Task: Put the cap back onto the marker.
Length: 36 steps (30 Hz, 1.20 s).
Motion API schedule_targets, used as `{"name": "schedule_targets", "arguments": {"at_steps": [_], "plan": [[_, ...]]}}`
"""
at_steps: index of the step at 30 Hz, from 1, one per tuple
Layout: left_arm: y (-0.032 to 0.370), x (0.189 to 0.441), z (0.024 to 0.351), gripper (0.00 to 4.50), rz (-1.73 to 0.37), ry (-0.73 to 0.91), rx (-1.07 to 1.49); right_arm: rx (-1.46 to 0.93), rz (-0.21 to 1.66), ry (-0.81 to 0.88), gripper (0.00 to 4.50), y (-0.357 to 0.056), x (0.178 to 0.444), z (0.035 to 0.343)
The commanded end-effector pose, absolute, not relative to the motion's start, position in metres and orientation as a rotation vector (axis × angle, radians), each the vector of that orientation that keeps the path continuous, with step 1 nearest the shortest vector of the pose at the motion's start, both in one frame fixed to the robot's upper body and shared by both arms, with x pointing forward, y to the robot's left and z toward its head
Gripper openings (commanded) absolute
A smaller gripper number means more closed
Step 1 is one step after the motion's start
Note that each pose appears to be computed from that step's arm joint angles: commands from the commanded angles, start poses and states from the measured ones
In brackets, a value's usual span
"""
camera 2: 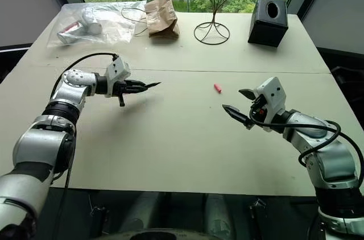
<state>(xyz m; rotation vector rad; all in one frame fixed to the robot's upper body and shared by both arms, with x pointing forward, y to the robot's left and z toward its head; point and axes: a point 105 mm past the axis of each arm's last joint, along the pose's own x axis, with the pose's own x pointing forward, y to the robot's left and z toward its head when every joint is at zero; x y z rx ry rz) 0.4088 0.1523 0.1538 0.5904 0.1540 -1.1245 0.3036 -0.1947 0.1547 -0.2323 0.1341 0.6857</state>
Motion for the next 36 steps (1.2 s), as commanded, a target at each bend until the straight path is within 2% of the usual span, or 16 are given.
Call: {"name": "schedule_targets", "arguments": {"at_steps": [1,7,10,14,20,26,31,36], "plan": [[0.146,0.403,0.186,0.1,-1.204,0.064,0.676,-0.27,0.683,0.115,3.95,-0.194,0.312,0.153],[0.143,0.383,0.185,0.1,-1.335,0.101,0.738,-0.275,0.644,0.17,3.95,-0.183,0.346,0.13],[0.141,0.382,0.185,0.1,-1.315,0.089,0.73,-0.27,0.618,0.185,3.95,-0.175,0.364,0.122],[0.141,0.379,0.182,0.1,-1.305,0.092,0.72,-0.279,0.628,0.191,3.95,-0.168,0.374,0.117],[0.14,0.376,0.179,0.1,-1.292,0.09,0.697,-0.254,0.543,0.219,3.95,-0.173,0.395,0.11],[0.144,0.372,0.177,0.1,-1.281,0.1,0.685,-0.241,0.542,0.205,3.95,-0.17,0.401,0.112],[0.144,0.373,0.177,0.1,-1.269,0.099,0.678,-0.392,0.6,0.2,3.95,-0.17,0.395,0.115],[0.145,0.373,0.174,0.1,-1.26,0.096,0.666,-0.501,0.542,0.197,3.95,-0.19,0.395,0.126]]}}
